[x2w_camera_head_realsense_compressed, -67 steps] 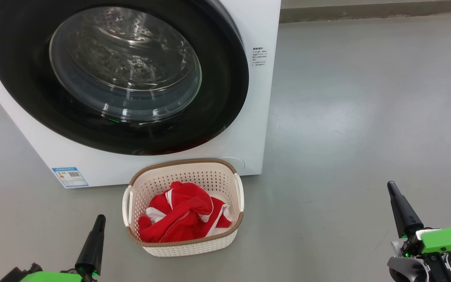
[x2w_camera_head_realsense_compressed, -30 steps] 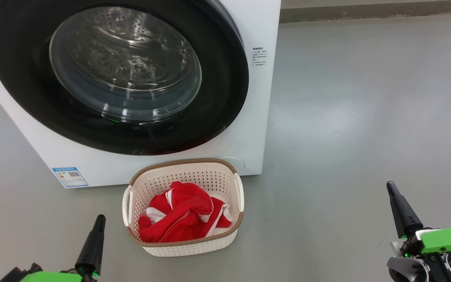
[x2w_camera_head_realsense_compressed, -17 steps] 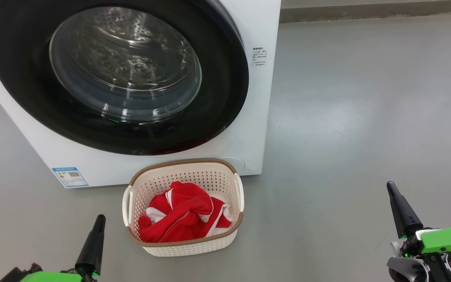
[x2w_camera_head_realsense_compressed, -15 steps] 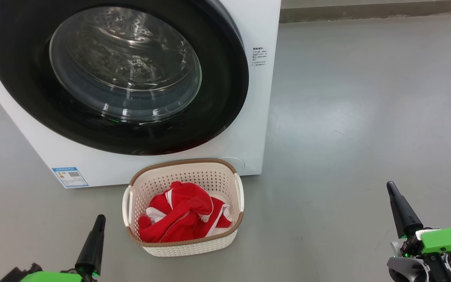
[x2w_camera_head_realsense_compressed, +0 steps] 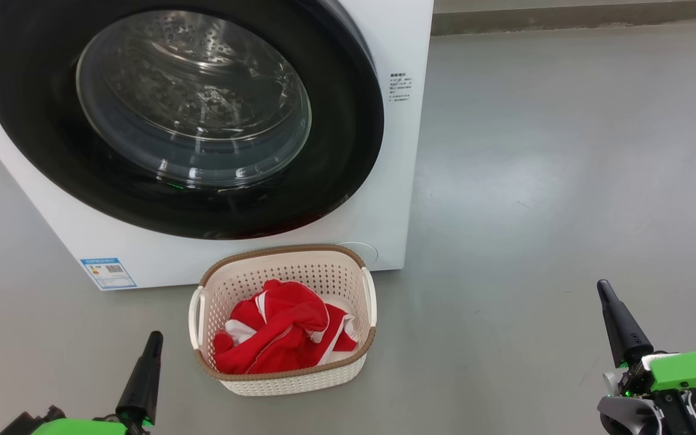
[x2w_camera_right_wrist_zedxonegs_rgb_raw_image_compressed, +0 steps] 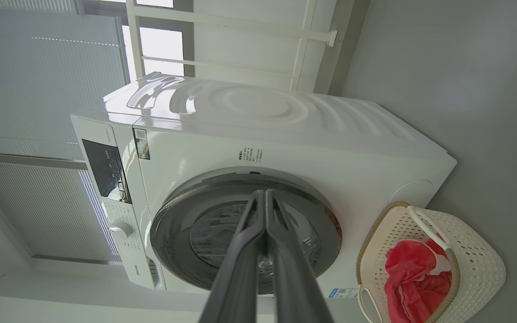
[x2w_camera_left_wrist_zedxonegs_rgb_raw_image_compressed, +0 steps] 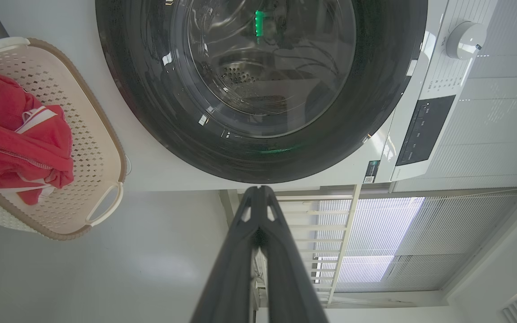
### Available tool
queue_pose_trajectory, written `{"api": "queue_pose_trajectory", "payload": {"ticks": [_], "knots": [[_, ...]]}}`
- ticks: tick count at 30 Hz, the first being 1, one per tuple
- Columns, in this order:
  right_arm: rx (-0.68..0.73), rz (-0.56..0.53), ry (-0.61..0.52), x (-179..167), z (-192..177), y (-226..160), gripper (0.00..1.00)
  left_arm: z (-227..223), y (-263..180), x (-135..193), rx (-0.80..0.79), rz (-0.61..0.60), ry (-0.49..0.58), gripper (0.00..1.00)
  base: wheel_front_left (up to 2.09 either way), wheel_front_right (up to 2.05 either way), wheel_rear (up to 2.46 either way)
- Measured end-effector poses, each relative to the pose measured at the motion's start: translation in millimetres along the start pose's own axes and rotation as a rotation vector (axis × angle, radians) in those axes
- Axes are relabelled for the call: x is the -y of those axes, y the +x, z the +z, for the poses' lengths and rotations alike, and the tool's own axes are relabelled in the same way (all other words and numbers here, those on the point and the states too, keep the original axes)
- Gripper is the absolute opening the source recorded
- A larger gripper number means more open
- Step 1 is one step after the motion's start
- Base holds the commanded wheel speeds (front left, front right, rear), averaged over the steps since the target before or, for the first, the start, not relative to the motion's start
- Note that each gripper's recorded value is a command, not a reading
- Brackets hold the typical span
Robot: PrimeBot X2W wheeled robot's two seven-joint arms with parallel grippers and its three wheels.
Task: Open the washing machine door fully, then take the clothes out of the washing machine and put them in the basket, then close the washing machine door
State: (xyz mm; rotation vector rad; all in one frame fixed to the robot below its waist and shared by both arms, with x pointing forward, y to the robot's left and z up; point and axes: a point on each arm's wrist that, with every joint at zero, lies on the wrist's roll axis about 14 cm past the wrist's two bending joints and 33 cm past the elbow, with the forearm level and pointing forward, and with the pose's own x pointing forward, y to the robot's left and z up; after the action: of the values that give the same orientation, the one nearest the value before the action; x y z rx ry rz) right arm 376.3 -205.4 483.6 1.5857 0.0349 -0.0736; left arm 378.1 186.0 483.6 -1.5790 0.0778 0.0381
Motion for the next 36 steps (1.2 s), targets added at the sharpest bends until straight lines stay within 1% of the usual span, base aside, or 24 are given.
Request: {"api": "queue_pose_trajectory", "payload": {"ticks": [36], "knots": [[0.001, 0.000, 0.001, 0.1, 0.1, 0.0, 0.00, 0.0, 0.0, 0.0, 0.000, 0.000, 0.000, 0.00, 0.00, 0.00, 0.00]]}}
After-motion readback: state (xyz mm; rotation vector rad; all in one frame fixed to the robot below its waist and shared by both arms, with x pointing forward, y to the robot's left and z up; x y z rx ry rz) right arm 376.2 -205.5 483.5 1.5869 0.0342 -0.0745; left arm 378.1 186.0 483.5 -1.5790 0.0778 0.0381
